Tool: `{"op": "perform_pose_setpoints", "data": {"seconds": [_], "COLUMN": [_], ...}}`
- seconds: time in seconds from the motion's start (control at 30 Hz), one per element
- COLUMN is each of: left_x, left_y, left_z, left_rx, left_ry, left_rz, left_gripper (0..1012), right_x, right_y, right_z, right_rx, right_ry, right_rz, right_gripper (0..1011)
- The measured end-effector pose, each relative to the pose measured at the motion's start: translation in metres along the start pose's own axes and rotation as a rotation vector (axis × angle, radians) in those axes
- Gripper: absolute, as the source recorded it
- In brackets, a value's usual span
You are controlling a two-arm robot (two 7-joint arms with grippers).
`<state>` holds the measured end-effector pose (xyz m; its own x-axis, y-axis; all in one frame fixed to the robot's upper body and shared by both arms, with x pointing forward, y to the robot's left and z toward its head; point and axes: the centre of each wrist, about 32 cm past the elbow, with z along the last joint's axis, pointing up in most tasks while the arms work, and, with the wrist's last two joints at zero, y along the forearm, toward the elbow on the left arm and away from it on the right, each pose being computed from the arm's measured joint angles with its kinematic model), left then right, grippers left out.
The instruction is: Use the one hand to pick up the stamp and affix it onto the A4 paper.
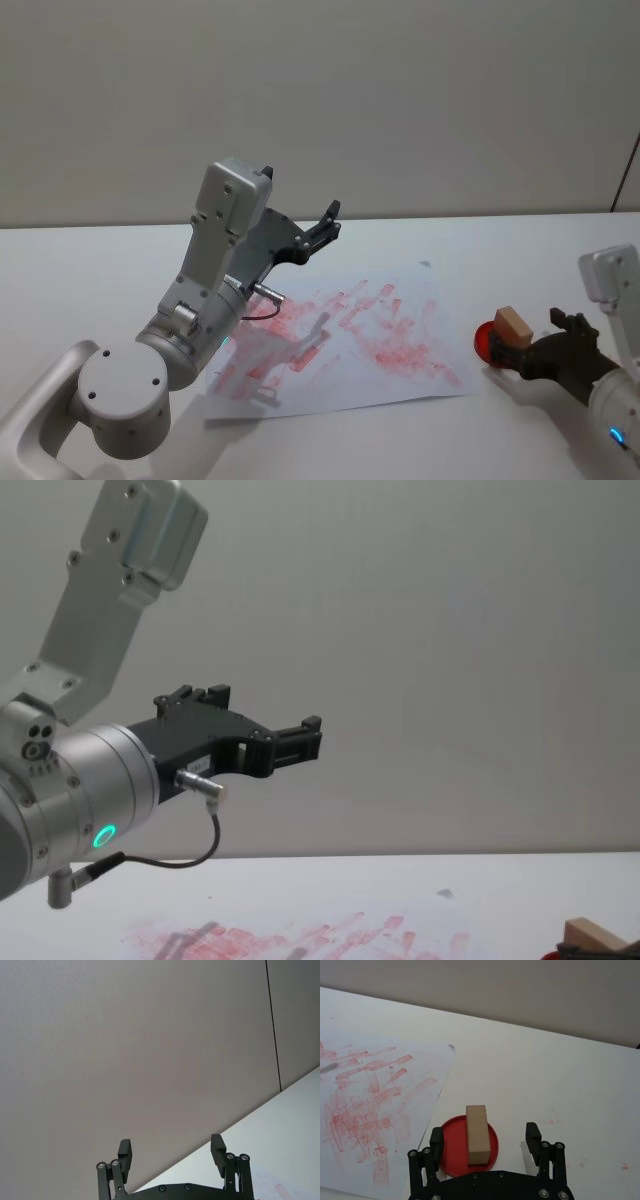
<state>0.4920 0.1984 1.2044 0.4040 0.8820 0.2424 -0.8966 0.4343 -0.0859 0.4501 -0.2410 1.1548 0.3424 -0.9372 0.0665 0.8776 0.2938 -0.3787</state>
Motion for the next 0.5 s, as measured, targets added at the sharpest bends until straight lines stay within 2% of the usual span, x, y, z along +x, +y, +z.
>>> {"op": "perform_pose_setpoints", "data": {"seconds": [0.2, 0.43, 0.5], "left_x": [0.0, 0.0, 0.0], "left_y": [0.0, 0.0, 0.0], "left_z": [0.0, 0.0, 0.0], "left_rx": [0.0, 0.0, 0.0], "left_ry": [0.0, 0.0, 0.0], "left_rz": [0.0, 0.0, 0.0], "left_gripper": [1001, 1001, 1001], "right_x": [0.001, 0.001, 0.001], "right_y": [0.009, 0.016, 0.017], "right_z": [0.002, 0.003, 0.004], "right_rx": [-0.009, -0.014, -0.016], "right_ry": [-0.009, -0.014, -0.016], "right_rz": [0.015, 0.025, 0.027], "right_gripper": [994, 837, 766]}}
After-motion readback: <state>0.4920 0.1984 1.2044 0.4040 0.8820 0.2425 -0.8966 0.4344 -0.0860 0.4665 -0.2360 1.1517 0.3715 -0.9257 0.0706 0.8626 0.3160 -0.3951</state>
